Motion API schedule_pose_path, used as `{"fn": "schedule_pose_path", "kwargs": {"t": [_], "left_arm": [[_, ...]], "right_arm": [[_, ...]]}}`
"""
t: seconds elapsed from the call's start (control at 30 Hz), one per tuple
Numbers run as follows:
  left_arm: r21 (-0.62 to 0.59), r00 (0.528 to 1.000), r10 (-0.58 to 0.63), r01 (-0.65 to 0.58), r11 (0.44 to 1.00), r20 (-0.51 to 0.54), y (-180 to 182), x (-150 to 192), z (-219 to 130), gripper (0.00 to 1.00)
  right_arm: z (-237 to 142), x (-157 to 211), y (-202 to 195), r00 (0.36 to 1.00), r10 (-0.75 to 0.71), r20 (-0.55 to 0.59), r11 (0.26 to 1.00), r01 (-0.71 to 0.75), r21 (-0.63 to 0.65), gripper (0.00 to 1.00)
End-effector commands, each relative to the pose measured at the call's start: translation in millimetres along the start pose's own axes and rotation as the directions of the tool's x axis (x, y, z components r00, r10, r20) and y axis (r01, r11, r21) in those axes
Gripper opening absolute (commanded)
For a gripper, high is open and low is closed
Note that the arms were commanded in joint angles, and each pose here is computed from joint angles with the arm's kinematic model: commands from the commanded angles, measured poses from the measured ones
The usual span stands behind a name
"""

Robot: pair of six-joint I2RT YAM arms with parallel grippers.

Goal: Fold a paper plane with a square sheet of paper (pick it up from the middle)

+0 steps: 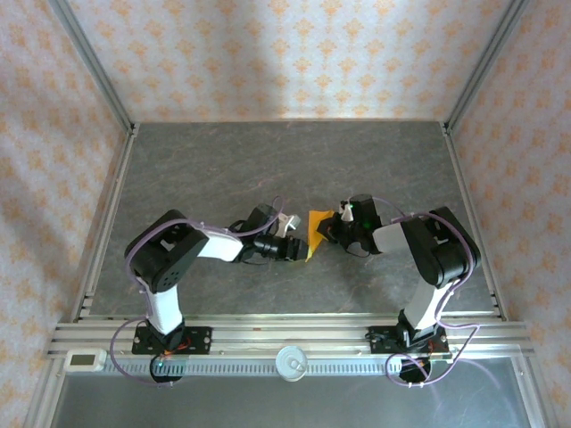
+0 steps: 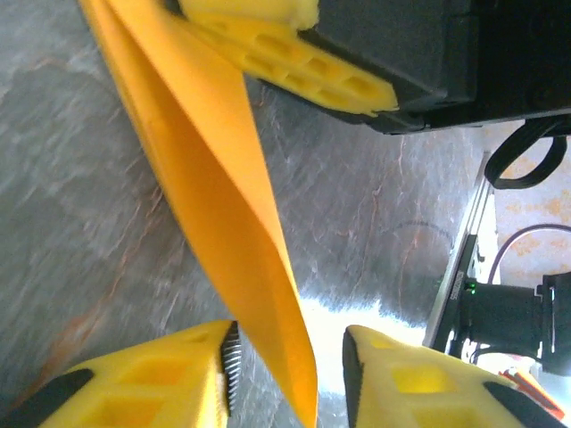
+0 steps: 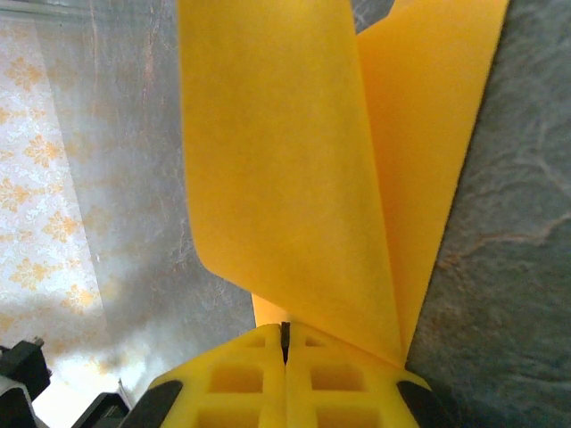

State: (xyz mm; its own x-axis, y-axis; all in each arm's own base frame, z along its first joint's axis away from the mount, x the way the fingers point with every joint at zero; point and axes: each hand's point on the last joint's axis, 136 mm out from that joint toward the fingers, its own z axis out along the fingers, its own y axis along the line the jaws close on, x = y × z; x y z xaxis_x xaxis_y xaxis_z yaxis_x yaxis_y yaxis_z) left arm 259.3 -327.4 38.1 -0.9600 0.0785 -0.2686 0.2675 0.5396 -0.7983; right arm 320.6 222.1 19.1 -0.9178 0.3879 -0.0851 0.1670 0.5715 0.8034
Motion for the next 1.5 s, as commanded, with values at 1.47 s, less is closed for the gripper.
{"fn": "schedule_pose_path", "kwargs": {"t": [1.47], "left_arm": [[-0.091, 0.993, 0.006, -0.017, 0.996, -0.122, 1, -11, 40, 0.04]], "right_arm": [[3, 13, -75, 0.998, 0.046, 0.029, 0.953, -0.053, 0.297, 0.00]]}}
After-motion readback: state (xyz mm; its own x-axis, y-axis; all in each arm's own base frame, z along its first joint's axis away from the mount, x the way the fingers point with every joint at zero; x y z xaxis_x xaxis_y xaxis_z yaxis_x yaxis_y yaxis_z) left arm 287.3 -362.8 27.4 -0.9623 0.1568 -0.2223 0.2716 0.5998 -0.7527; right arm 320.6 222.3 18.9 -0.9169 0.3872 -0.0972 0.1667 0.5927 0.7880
